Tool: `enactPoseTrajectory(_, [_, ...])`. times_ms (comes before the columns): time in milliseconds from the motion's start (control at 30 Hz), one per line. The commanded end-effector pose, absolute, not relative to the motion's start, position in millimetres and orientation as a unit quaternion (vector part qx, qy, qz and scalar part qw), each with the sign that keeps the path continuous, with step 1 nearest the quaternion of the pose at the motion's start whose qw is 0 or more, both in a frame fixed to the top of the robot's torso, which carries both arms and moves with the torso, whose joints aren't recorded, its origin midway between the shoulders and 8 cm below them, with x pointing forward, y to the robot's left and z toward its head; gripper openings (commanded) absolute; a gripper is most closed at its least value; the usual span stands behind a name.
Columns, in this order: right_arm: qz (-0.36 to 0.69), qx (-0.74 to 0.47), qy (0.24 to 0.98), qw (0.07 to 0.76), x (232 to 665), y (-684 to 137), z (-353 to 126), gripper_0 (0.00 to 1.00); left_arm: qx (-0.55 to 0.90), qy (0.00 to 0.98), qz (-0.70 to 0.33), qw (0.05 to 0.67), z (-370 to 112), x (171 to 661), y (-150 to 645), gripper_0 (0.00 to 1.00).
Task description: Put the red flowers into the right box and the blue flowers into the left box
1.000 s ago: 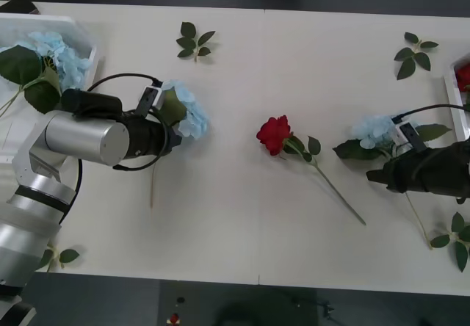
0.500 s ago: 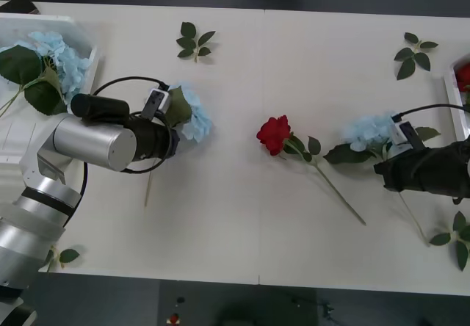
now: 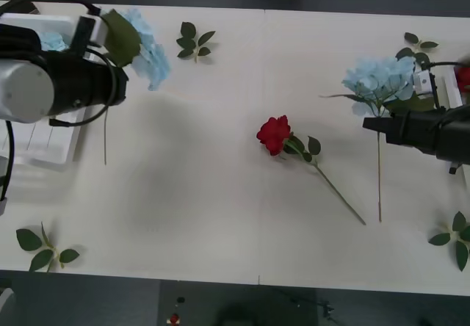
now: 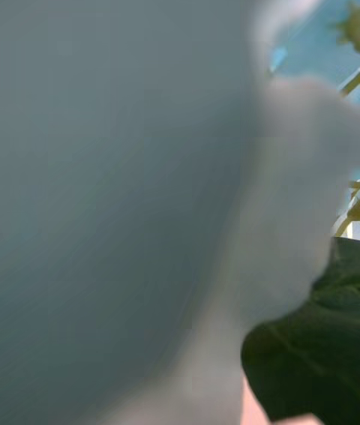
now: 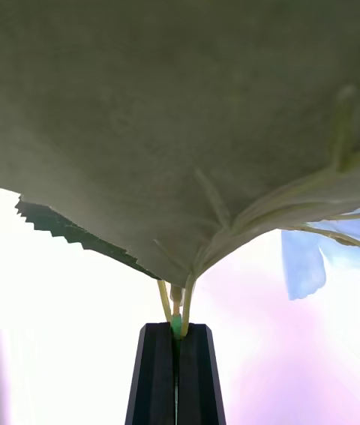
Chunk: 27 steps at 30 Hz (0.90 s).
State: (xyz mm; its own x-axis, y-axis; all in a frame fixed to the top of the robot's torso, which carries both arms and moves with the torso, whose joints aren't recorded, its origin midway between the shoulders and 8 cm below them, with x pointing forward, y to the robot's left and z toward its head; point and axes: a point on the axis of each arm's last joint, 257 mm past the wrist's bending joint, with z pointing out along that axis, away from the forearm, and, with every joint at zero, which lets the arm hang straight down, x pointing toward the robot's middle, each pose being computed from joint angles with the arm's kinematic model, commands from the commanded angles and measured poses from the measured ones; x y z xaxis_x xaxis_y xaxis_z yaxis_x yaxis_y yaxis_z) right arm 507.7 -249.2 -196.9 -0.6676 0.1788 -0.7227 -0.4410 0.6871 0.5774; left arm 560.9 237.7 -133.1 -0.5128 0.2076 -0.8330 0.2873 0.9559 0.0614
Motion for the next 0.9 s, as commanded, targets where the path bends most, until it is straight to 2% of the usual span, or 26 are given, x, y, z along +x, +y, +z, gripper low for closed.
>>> enactPoseTrajectory(33, [0.426,-0.108,0.793,0.421,507,-224,-142,0.00,0.128,0.846,0.011,0.518,-86,557,294,0.00])
enactPoseTrajectory(167, [0.483,-0.117,0.758,0.422,493,-192,-107,0.00,0.075,0.822,0.079,0.559,-55,554,364,0.00])
enactPoseTrajectory(367, [0.518,-0.168,0.711,0.444,473,-147,-67,0.00,0.038,0.778,0.183,0.600,-41,542,437,0.00])
enactPoseTrajectory(567, [0.507,-0.229,0.657,0.508,462,-108,-38,0.00,0.013,0.770,0.260,0.582,-46,524,492,0.00])
enactPoseTrajectory(733, [0.455,-0.294,0.624,0.563,460,-77,-25,0.00,-0.003,0.775,0.292,0.561,-57,515,520,0.01])
enactPoseTrajectory(767, [0.449,-0.302,0.621,0.567,461,-73,-24,0.00,-0.004,0.776,0.293,0.558,-59,515,521,0.07])
enactPoseTrajectory(800, [0.446,-0.308,0.618,0.569,461,-69,-23,0.00,-0.003,0.776,0.294,0.557,-60,515,522,0.17])
enactPoseTrajectory(833, [0.439,-0.320,0.615,0.571,462,-62,-23,0.00,-0.002,0.777,0.294,0.557,-61,515,522,0.41])
enactPoseTrajectory(900, [0.426,-0.337,0.611,0.576,463,-52,-22,0.00,0.001,0.778,0.291,0.556,-63,517,518,0.63])
